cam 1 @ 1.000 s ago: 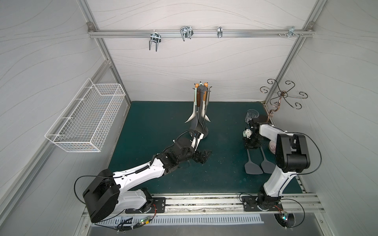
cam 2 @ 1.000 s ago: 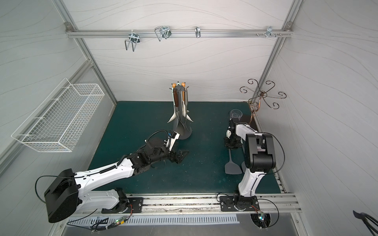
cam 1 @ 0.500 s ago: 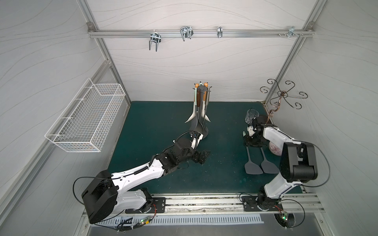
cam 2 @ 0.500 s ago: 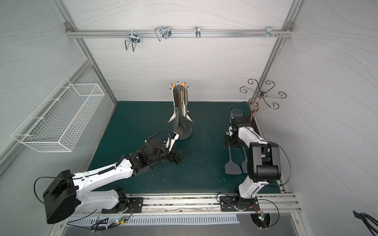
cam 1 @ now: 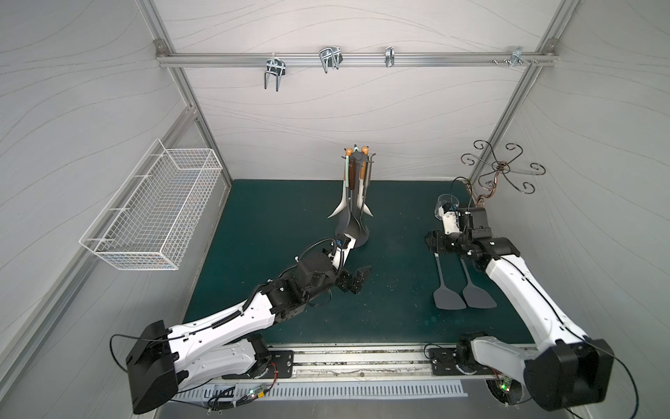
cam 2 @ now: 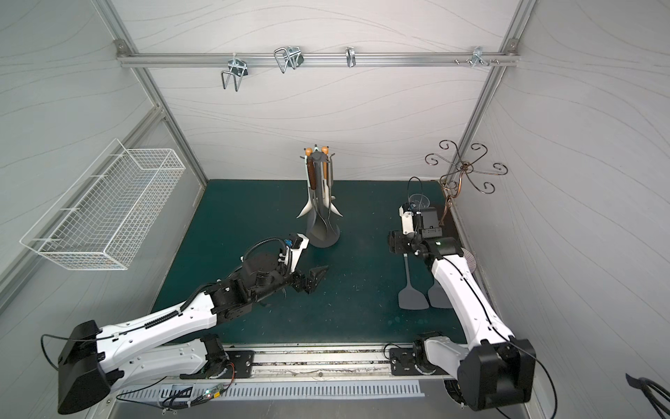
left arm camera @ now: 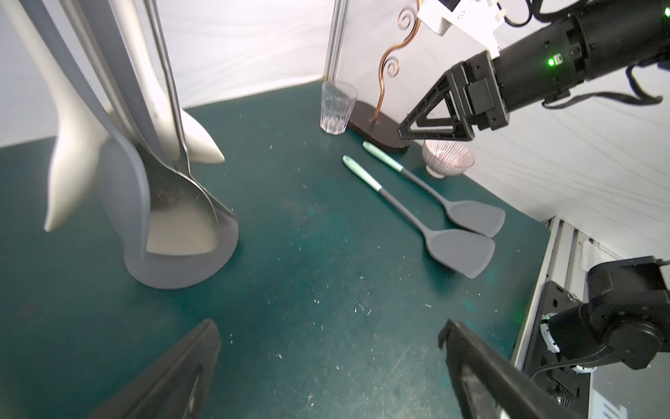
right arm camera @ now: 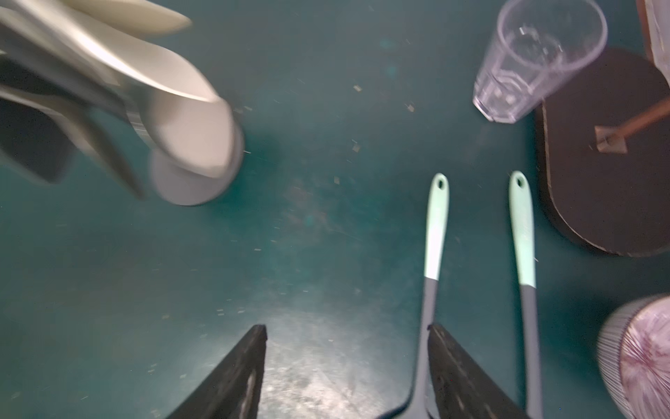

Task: Take the spatula off the kitchen utensil rack
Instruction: Take off the spatula from the rack.

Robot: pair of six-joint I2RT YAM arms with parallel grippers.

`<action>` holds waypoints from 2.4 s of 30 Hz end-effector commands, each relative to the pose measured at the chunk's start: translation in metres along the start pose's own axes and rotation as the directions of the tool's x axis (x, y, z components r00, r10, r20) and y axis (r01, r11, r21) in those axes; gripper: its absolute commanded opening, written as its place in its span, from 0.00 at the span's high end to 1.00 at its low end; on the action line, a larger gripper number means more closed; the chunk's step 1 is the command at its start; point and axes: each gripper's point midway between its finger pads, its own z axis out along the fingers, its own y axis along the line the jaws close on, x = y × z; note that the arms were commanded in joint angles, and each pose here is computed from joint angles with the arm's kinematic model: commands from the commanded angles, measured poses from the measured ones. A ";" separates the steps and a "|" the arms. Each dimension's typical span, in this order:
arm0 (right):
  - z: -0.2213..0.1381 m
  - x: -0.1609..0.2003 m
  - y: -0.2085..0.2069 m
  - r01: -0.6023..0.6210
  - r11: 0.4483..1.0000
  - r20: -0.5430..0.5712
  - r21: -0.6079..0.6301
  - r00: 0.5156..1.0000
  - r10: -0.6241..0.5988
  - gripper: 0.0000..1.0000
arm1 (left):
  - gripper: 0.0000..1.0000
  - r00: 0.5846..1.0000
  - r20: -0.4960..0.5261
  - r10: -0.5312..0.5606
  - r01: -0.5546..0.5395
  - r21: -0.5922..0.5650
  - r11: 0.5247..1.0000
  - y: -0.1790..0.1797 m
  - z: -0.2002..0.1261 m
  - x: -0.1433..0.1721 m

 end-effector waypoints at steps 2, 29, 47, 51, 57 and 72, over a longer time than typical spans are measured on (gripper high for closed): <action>-0.020 0.000 0.041 0.047 0.987 0.066 -0.151 0.997 -0.037 0.29 | 0.00 0.996 0.072 0.051 -0.048 -0.035 0.998 0.004 -0.012 -0.011; -0.066 -0.011 0.131 0.302 0.860 0.396 -0.412 0.909 -0.129 0.20 | 0.00 0.987 0.163 -0.002 0.040 -0.230 0.972 0.039 -0.034 -0.029; -0.024 -0.064 0.143 0.340 0.770 0.470 -0.540 0.880 -0.059 0.26 | 0.00 0.971 0.047 -0.234 0.239 -0.198 0.951 0.078 0.012 -0.002; -0.015 -0.084 0.143 0.355 0.751 0.490 -0.558 0.870 -0.047 0.27 | 0.00 0.963 0.079 -0.258 0.269 -0.232 0.935 0.096 0.007 -0.011; 0.002 -0.112 0.146 0.395 0.706 0.525 -0.589 0.850 -0.038 0.28 | 0.00 0.959 0.142 -0.245 0.274 -0.248 0.929 0.114 0.006 -0.039; 0.056 -0.150 0.154 0.471 0.546 0.565 -0.693 0.825 0.005 0.37 | 0.00 0.974 0.161 -0.158 0.190 -0.207 0.960 0.132 0.030 -0.074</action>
